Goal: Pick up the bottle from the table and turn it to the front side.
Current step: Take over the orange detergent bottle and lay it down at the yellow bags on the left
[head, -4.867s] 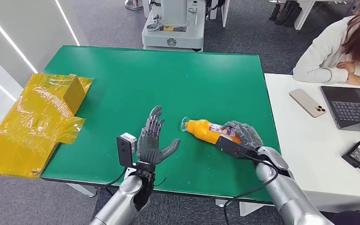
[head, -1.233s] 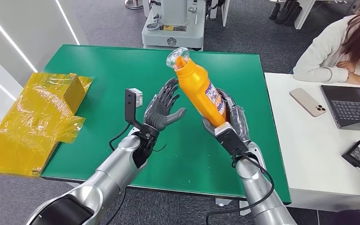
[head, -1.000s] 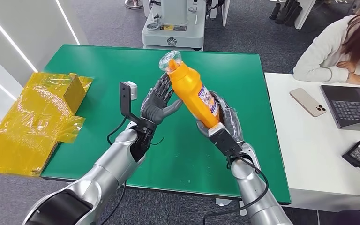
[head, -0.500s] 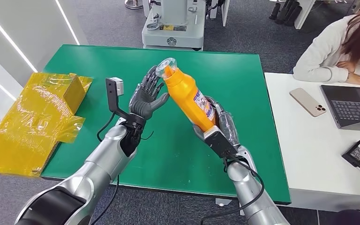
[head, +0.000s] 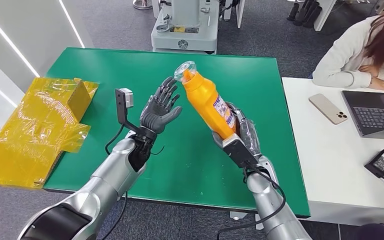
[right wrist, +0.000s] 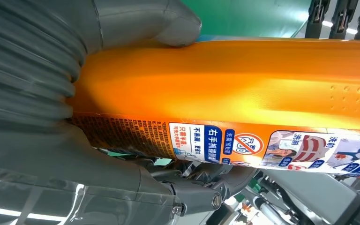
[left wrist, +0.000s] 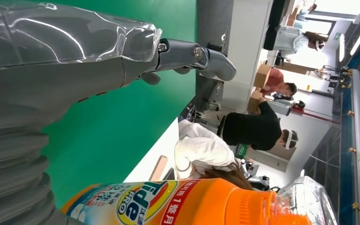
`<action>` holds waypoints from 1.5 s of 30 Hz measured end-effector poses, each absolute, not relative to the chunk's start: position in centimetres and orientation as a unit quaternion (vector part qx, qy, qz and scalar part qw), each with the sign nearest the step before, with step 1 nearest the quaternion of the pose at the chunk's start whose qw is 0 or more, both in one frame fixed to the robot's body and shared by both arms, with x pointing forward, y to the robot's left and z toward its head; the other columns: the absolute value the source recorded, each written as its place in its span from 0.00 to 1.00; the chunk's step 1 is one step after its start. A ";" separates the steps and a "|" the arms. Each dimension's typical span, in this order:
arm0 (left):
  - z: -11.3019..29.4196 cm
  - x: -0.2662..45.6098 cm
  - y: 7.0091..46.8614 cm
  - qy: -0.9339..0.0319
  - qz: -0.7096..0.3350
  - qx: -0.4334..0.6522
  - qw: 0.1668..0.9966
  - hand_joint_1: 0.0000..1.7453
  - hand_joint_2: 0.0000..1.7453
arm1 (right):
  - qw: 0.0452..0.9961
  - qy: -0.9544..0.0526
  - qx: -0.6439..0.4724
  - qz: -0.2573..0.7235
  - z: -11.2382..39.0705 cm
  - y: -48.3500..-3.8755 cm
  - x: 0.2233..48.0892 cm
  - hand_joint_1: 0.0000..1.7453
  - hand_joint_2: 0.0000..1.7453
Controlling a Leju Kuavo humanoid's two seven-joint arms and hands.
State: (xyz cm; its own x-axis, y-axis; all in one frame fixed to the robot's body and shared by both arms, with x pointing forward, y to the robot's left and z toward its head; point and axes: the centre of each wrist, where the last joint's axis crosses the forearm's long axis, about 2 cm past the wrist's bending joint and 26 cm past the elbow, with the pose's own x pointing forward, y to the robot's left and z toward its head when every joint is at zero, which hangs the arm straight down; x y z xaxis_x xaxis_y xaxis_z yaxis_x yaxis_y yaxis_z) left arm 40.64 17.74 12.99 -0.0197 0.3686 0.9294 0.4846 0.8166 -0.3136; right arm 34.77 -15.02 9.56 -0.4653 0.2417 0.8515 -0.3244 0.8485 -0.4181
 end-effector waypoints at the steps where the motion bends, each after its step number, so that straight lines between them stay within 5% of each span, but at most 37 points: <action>1: 13.0 40.6 17.7 -0.712 -0.046 -0.299 0.633 0.00 1.00 | 0.517 -0.811 0.025 0.274 9.5 -15.1 34.8 1.00 1.00; 13: 13.4 40.8 17.5 -0.716 -0.051 -0.311 0.622 0.00 1.00 | 0.521 -0.814 0.016 0.255 9.5 -16.3 35.2 1.00 1.00; 22: 17.4 41.1 11.9 -0.716 -0.054 -0.360 0.595 0.00 1.00 | 0.531 -0.803 0.016 0.269 10.5 -15.0 36.1 1.00 1.00; 29: 18.5 41.3 11.2 -0.724 -0.050 -0.360 0.586 0.00 1.00 | 0.536 -0.799 0.020 0.272 10.8 -14.1 36.6 1.00 1.00; 45: 16.8 41.7 13.5 -0.750 -0.102 -0.212 0.619 0.00 1.00 | 0.547 -0.787 0.012 0.285 9.9 -14.5 36.3 1.00 1.00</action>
